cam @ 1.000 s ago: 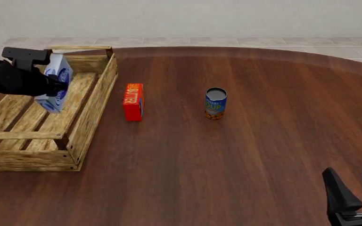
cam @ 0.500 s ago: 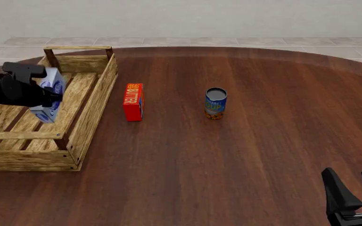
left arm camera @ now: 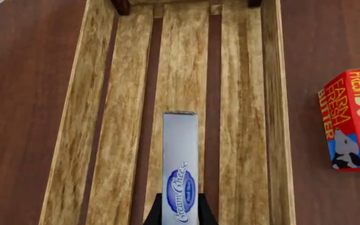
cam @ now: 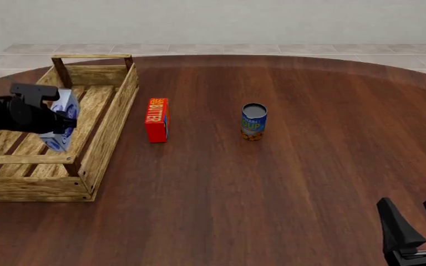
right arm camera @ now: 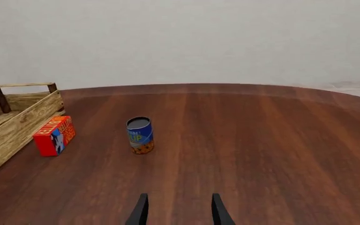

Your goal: Pick up the cream cheese and put it in the tray.

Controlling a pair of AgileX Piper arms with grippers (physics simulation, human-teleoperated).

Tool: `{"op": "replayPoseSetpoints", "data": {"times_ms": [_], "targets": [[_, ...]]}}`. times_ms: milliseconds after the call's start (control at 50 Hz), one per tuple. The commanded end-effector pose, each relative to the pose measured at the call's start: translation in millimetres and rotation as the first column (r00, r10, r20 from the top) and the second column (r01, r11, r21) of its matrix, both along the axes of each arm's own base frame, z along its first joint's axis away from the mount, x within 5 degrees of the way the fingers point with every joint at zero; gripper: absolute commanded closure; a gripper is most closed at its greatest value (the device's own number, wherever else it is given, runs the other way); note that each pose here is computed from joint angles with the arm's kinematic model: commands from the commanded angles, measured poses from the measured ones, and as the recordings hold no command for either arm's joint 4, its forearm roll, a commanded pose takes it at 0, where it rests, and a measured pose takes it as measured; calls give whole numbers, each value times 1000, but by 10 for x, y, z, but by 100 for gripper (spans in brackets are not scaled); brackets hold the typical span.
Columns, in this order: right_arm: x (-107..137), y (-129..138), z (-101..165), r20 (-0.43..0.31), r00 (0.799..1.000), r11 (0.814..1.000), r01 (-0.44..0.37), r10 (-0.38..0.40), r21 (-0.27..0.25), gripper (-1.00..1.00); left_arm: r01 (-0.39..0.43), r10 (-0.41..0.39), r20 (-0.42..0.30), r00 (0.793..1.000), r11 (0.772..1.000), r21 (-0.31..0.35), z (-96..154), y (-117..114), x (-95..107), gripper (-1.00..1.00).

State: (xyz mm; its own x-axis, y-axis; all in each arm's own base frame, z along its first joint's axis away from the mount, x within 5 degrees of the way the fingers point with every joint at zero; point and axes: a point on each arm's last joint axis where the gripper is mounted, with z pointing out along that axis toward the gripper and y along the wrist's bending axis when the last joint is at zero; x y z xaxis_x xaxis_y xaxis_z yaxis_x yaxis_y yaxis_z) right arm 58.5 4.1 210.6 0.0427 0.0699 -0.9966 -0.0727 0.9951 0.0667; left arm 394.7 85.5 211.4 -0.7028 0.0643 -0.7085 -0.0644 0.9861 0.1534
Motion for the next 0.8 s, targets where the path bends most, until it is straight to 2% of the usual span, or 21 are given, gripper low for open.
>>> {"op": "replayPoseSetpoints", "data": {"times_ms": [20,800], "targets": [[0,1,-2,-1,1000,1000,-2,2,0,-100,3,-3,1,1000,1000,14,-34,47,23,100],[25,5,-1,-11,1000,1000,-5,5,-1,-100,-37,38,-32,999,999,29,-246,307,19,100]]}}
